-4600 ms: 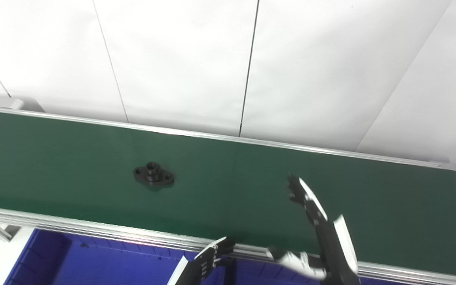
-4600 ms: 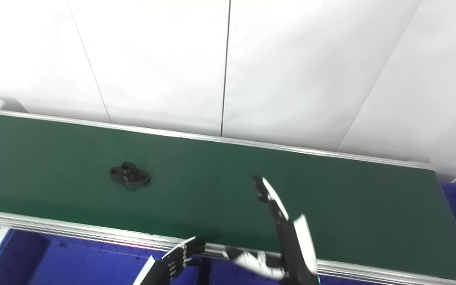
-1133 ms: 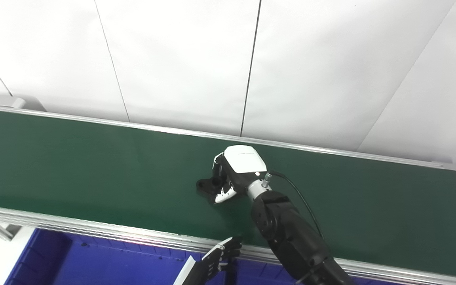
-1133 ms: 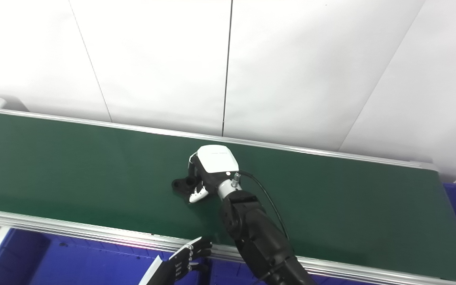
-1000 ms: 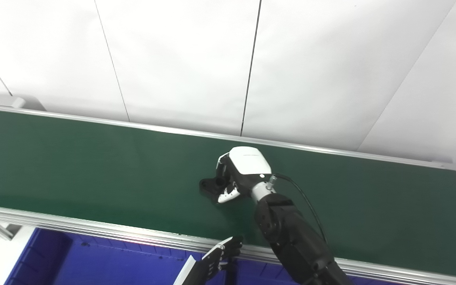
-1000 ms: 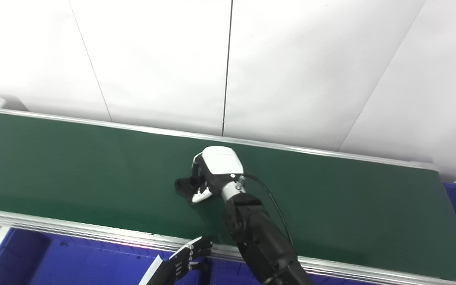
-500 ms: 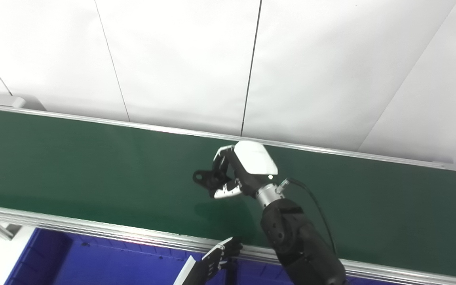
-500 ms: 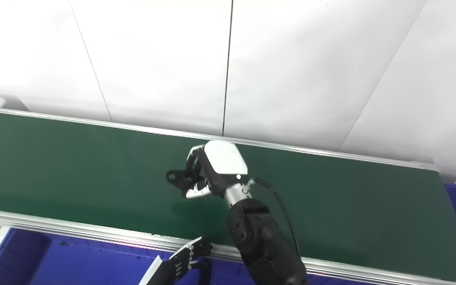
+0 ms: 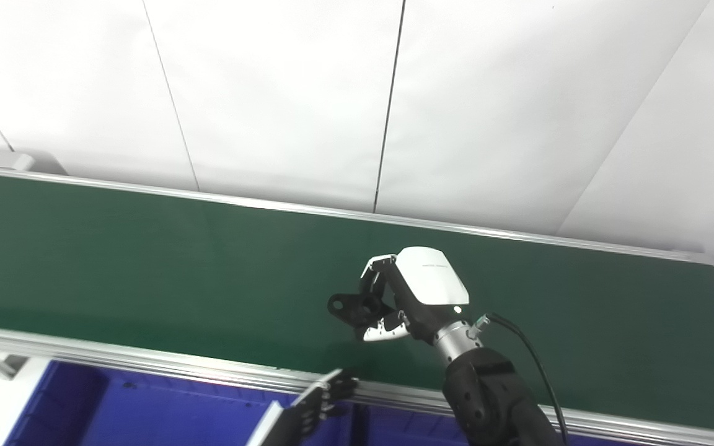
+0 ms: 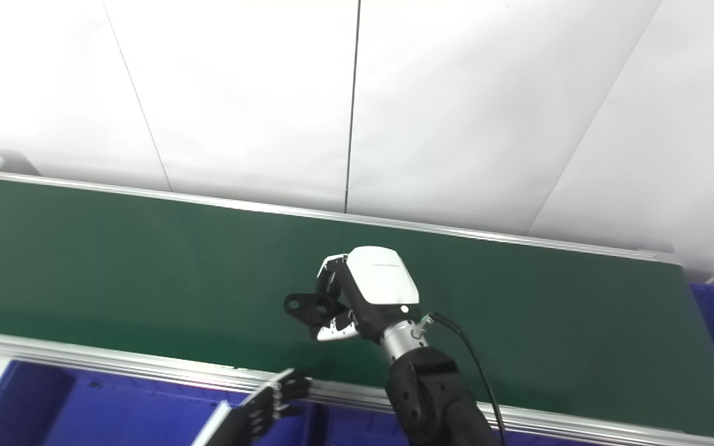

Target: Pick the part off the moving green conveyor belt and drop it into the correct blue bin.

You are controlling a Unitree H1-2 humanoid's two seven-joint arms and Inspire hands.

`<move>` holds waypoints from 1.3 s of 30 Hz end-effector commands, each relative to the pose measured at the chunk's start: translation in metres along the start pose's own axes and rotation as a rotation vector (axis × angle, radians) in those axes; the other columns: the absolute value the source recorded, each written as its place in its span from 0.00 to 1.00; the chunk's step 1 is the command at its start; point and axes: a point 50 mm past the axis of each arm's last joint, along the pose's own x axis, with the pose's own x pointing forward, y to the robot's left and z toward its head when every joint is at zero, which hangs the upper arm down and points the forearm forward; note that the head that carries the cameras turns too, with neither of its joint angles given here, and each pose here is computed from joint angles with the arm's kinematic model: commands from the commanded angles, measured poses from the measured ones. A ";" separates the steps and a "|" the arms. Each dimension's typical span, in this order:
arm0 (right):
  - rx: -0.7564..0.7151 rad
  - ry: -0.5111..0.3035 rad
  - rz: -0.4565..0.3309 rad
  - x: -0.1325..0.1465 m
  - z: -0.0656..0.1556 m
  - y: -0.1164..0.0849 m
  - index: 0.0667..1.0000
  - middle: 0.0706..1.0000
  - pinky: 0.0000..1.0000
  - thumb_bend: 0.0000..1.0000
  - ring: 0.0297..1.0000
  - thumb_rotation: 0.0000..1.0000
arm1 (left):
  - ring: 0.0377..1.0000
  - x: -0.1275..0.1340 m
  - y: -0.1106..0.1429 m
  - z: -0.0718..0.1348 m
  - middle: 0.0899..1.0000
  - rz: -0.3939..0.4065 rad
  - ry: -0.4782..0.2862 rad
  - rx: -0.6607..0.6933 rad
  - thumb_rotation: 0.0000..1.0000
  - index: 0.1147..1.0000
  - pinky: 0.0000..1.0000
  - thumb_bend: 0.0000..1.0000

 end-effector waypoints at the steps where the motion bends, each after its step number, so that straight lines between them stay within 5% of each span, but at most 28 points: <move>1: -0.006 -0.009 -0.046 -0.004 0.006 -0.019 0.45 0.43 0.20 0.52 0.24 0.00 | 0.90 -0.002 0.002 0.012 0.89 -0.001 -0.043 -0.013 0.68 0.90 0.87 0.85; 11: 0.011 0.029 -0.019 -0.070 0.019 -0.040 0.45 0.43 0.17 0.52 0.22 0.00 | 0.98 -0.026 0.027 0.058 0.94 0.003 -0.049 -0.035 0.79 0.98 0.99 0.83; 23: 0.023 0.167 0.060 -0.111 0.043 -0.052 0.45 0.43 0.11 0.52 0.14 0.00 | 0.98 -0.025 0.062 0.088 0.96 -0.044 -0.067 0.016 0.83 1.00 1.00 0.75; 28: -0.067 0.192 0.198 -0.127 0.057 -0.040 0.45 0.44 0.22 0.52 0.28 0.00 | 0.98 -0.022 0.066 0.093 0.96 -0.016 -0.069 0.012 0.82 1.00 1.00 0.76; 39: -0.153 0.280 0.413 -0.137 0.045 0.000 0.45 0.43 0.15 0.53 0.19 0.00 | 0.96 -0.018 0.057 0.094 0.95 0.002 -0.084 -0.010 0.91 1.00 0.99 0.80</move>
